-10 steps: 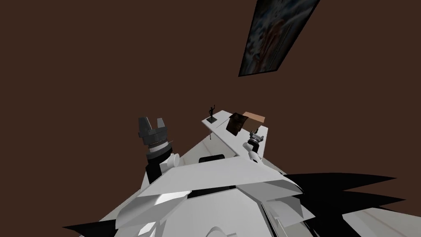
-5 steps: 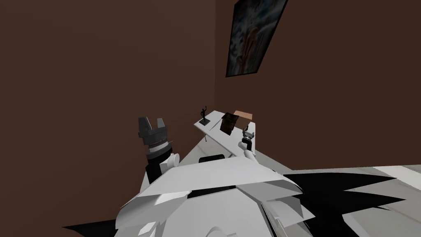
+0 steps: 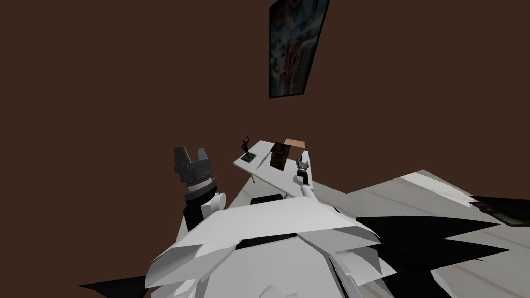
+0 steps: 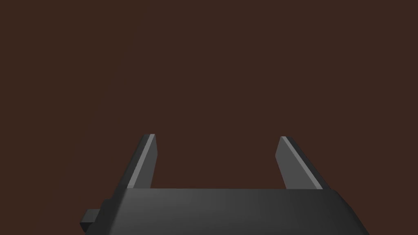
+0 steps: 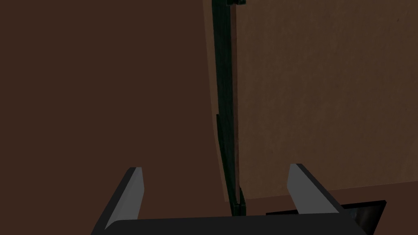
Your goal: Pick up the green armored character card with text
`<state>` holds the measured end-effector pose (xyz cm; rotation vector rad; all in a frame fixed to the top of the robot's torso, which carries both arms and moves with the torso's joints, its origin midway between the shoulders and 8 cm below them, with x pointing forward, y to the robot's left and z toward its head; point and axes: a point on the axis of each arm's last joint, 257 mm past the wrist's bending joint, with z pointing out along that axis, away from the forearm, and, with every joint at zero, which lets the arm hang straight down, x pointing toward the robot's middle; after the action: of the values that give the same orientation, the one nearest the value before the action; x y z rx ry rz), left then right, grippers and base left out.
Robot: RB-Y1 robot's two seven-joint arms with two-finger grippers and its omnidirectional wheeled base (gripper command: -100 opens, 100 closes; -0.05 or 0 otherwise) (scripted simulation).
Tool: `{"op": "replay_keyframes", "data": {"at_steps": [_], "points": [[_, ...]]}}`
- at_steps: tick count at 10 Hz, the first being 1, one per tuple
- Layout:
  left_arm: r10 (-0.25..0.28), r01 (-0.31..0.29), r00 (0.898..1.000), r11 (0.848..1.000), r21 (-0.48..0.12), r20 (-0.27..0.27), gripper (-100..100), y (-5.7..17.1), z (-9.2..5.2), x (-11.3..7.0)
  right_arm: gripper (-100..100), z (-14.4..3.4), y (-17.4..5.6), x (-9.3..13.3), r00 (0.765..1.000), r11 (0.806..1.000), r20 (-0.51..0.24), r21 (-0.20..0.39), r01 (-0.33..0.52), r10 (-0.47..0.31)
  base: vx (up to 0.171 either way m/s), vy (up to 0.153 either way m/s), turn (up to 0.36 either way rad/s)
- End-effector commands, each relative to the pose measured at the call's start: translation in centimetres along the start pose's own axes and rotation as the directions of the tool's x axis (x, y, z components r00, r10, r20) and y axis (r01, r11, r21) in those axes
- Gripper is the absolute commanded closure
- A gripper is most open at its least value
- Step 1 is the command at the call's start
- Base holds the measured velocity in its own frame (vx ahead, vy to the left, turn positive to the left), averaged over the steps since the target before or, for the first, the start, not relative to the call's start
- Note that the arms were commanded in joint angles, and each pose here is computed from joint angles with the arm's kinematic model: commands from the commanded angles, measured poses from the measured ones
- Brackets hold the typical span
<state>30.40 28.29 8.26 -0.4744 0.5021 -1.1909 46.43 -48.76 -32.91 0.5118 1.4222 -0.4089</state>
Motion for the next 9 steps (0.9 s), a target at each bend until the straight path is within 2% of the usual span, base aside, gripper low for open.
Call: {"op": "replay_keyframes", "data": {"at_steps": [1, 2, 3, 4, 5, 6, 7, 8, 9], "points": [[0.0, 0.0, 1.0, 1.0, 0.0, 0.0, 0, 0.0, 0.0, 0.0, -100, -0.7, 2.1, 0.0, 1.0, 0.999, -0.004, -0.042, 0.002, -0.003, 0.089, 0.012, -0.359], [0.0, 0.0, 1.0, 1.0, 0.0, 0.0, 0, 0.0, 0.0, 0.0, -100, -0.6, 2.2, -0.2, 1.0, 0.999, 0.002, -0.043, 0.001, -0.001, 0.038, 0.018, -0.089], [0.0, 0.0, 1.0, 1.0, 0.0, 0.0, 0, 0.0, 0.0, 0.0, -100, -1.0, 6.0, -0.5, 1.0, 0.994, 0.0, -0.11, -0.012, 0.012, 0.078, 0.017, -0.364], [0.0, 0.0, 1.0, 1.0, 0.0, 0.0, 0, 0.0, 0.0, 0.0, -100, -1.0, 6.2, -0.5, 1.0, 0.993, 0.001, -0.115, -0.006, 0.006, 0.075, 0.068, -0.251], [0.0, 0.0, 1.0, 1.0, 0.0, 0.0, 0, 0.0, 0.0, 0.0, -100, -1.6, 9.9, -0.8, 1.0, 0.984, 0.0, -0.177, -0.024, 0.025, 0.089, 0.078, -0.29], [0.0, 0.0, 1.0, 1.0, 0.0, 0.0, 0, 0.0, 0.0, 0.0, -100, -1.6, 10.1, -0.9, 1.0, 0.983, 0.002, -0.185, -0.012, 0.013, 0.099, 0.087, -0.323], [0.0, 0.0, 1.0, 1.0, 0.0, 0.0, 0, 0.0, 0.0, 0.0, -100, -1.7, 9.7, -1.0, 1.0, 0.985, 0.002, -0.172, -0.015, 0.016, 0.039, 0.041, -0.063], [0.0, 0.0, 1.0, 1.0, 0.0, 0.0, 0, 0.0, 0.0, 0.0, 100, -1.6, 9.8, -1.0, 1.0, 0.985, 0.001, -0.174, -0.015, 0.016, 0.007, 0.007, -0.001], [0.0, 0.0, 1.0, 1.0, 0.0, 0.0, 0, 0.0, 0.0, 0.0, 100, -1.6, 9.7, -1.0, 1.0, 0.985, 0.002, -0.172, -0.015, 0.015, 0.001, -0.002, -0.019]]}}
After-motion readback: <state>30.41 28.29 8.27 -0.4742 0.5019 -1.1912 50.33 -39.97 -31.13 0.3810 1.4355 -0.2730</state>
